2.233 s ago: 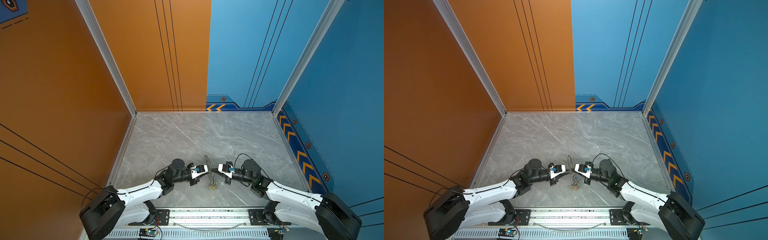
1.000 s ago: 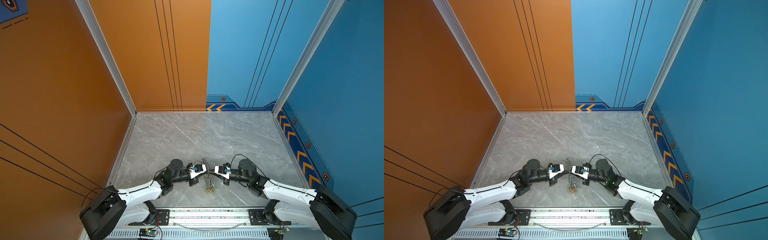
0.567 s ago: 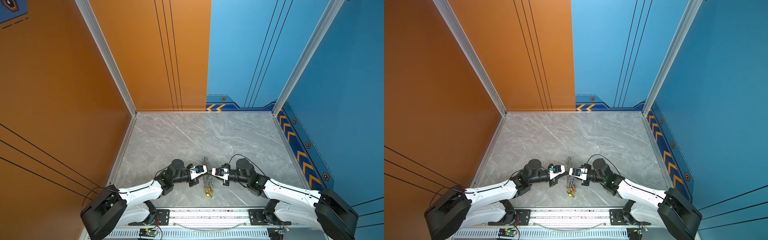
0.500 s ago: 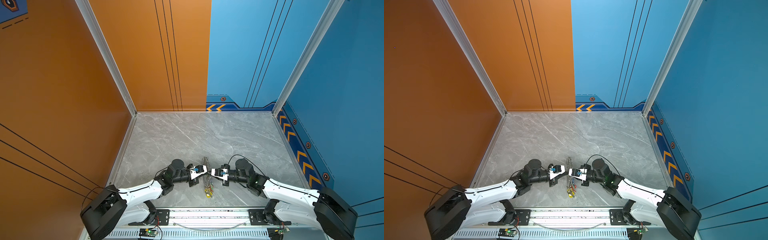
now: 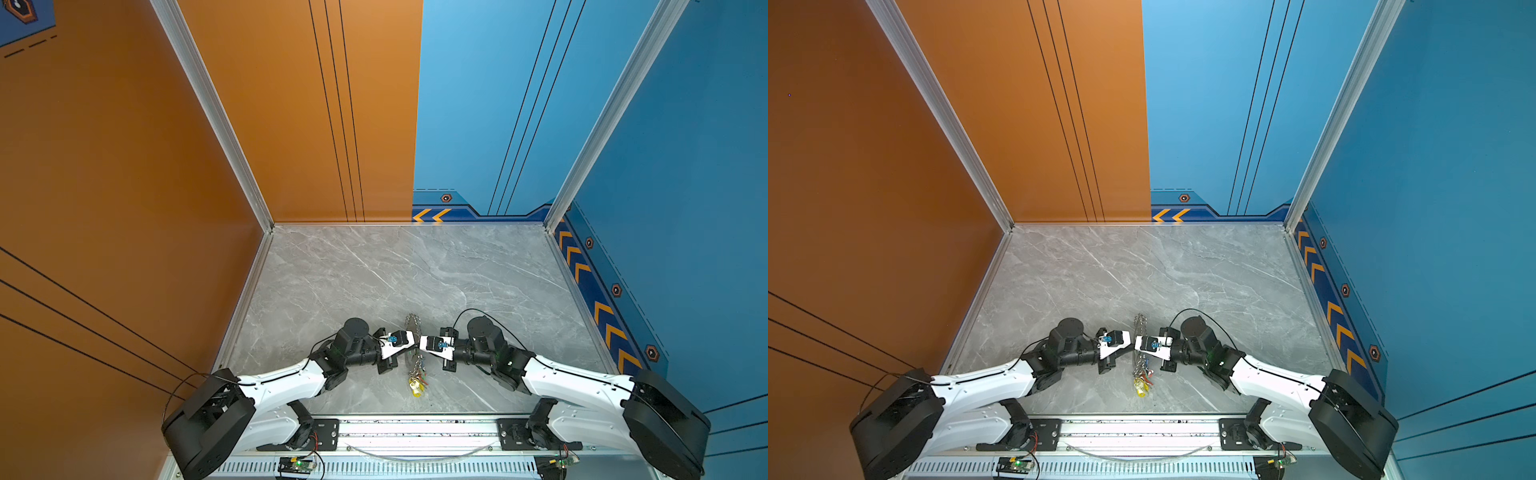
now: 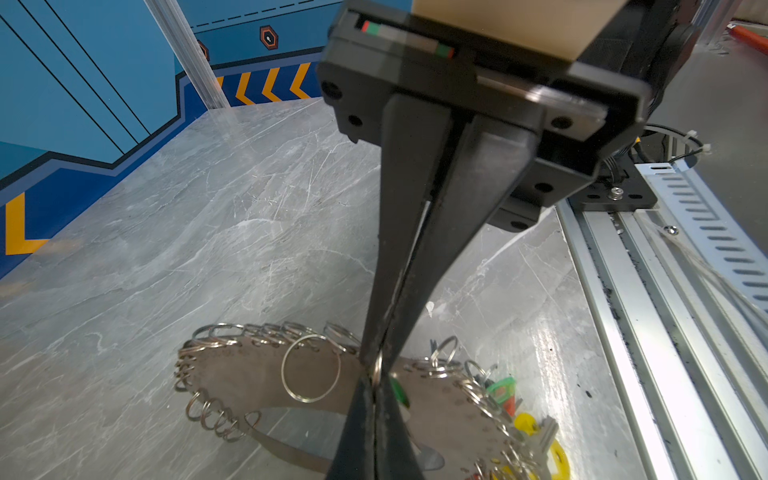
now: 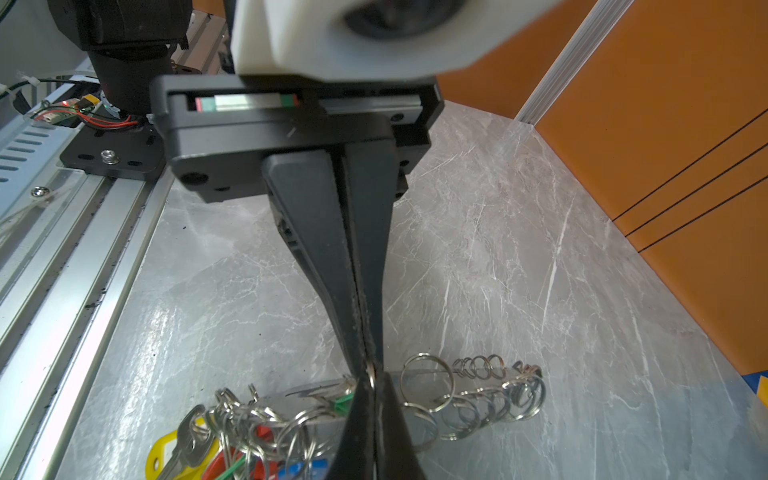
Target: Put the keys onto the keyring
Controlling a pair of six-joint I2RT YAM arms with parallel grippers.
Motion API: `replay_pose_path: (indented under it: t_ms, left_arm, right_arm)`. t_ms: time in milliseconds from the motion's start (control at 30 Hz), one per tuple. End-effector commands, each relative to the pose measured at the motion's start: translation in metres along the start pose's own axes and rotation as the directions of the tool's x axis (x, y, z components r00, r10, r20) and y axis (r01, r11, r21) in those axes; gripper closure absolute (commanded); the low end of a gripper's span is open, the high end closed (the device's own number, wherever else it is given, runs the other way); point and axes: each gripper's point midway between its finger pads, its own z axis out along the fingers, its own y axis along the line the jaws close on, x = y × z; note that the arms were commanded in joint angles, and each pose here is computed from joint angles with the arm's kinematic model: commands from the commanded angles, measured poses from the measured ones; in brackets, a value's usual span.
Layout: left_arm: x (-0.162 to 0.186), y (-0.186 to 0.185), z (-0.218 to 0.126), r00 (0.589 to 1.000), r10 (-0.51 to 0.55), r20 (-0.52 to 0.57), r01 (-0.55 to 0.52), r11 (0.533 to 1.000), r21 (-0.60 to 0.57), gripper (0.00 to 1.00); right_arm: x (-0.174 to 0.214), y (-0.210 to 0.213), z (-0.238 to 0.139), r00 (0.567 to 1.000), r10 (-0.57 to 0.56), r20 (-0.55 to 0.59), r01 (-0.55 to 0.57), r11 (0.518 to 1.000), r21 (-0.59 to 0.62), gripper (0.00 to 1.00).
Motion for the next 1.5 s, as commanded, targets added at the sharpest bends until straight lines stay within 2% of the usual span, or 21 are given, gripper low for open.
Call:
replay_pose_path:
  t_ms: [0, 200, 300, 400, 467, 600, 767, 900, 1000, 1200, 1233, 1367, 1467]
  left_arm:
    - [-0.018, 0.010, -0.004, 0.999, 0.025, 0.037, -0.023, 0.999, -0.046, 0.91]
    - [-0.027, 0.035, -0.021, 0.995, 0.000, 0.100, 0.019, 0.982, -0.189, 0.83]
    - [-0.026, 0.052, -0.026, 0.992, -0.040, 0.118, 0.071, 0.960, -0.269, 0.72]
    - [-0.027, 0.072, -0.033, 0.975, -0.145, 0.166, 0.195, 0.918, -0.345, 0.61]
    - [-0.027, 0.084, -0.037, 0.956, -0.216, 0.197, 0.277, 0.883, -0.378, 0.57]
    - [-0.022, 0.110, -0.048, 0.884, -0.380, 0.271, 0.465, 0.765, -0.445, 0.56]
    - [-0.009, 0.125, -0.055, 0.754, -0.550, 0.359, 0.656, 0.600, -0.458, 0.55]
    - [0.003, 0.130, -0.058, 0.595, -0.672, 0.441, 0.801, 0.451, -0.394, 0.50]
    - [0.015, 0.129, -0.051, 0.438, -0.774, 0.457, 0.894, 0.323, -0.310, 0.48]
    - [0.027, 0.112, -0.023, 0.205, -0.910, 0.359, 0.973, 0.150, -0.174, 0.48]
    - [0.028, 0.110, -0.020, 0.175, -0.920, 0.351, 0.979, 0.126, -0.158, 0.47]
    - [0.028, 0.100, -0.015, 0.110, -0.938, 0.329, 0.991, 0.076, -0.113, 0.46]
    - [0.032, 0.094, -0.011, 0.054, -0.949, 0.312, 0.994, 0.022, -0.103, 0.44]
  right_arm:
    - [-0.017, -0.017, -0.011, 0.995, 0.024, 0.102, -0.031, 0.997, 0.069, 1.00]
    - [-0.031, -0.023, -0.026, 0.971, 0.052, 0.232, -0.071, 0.995, 0.076, 1.00]
    - [-0.035, -0.027, -0.031, 0.963, 0.053, 0.263, -0.078, 0.993, 0.085, 1.00]
    - [-0.040, -0.029, -0.034, 0.956, 0.045, 0.289, -0.075, 0.993, 0.095, 1.00]
    - [-0.044, -0.030, -0.036, 0.952, 0.039, 0.302, -0.072, 0.992, 0.099, 1.00]
    - [-0.049, -0.047, -0.044, 0.948, 0.021, 0.316, -0.073, 0.986, 0.152, 1.00]
    - [-0.062, -0.057, -0.047, 0.945, -0.009, 0.327, -0.051, 0.984, 0.172, 1.00]
    - [-0.069, -0.064, -0.046, 0.943, -0.033, 0.330, -0.029, 0.983, 0.180, 1.00]
    - [-0.071, -0.068, -0.042, 0.945, -0.044, 0.324, -0.016, 0.983, 0.180, 1.00]
    - [-0.078, -0.070, -0.033, 0.937, -0.046, 0.345, -0.009, 0.988, 0.157, 1.00]
    - [-0.080, -0.070, -0.031, 0.935, -0.048, 0.352, -0.007, 0.988, 0.152, 1.00]
    - [-0.083, -0.068, -0.024, 0.929, -0.049, 0.367, -0.002, 0.991, 0.137, 1.00]
    - [-0.084, -0.067, -0.019, 0.926, -0.053, 0.373, 0.003, 0.991, 0.132, 1.00]
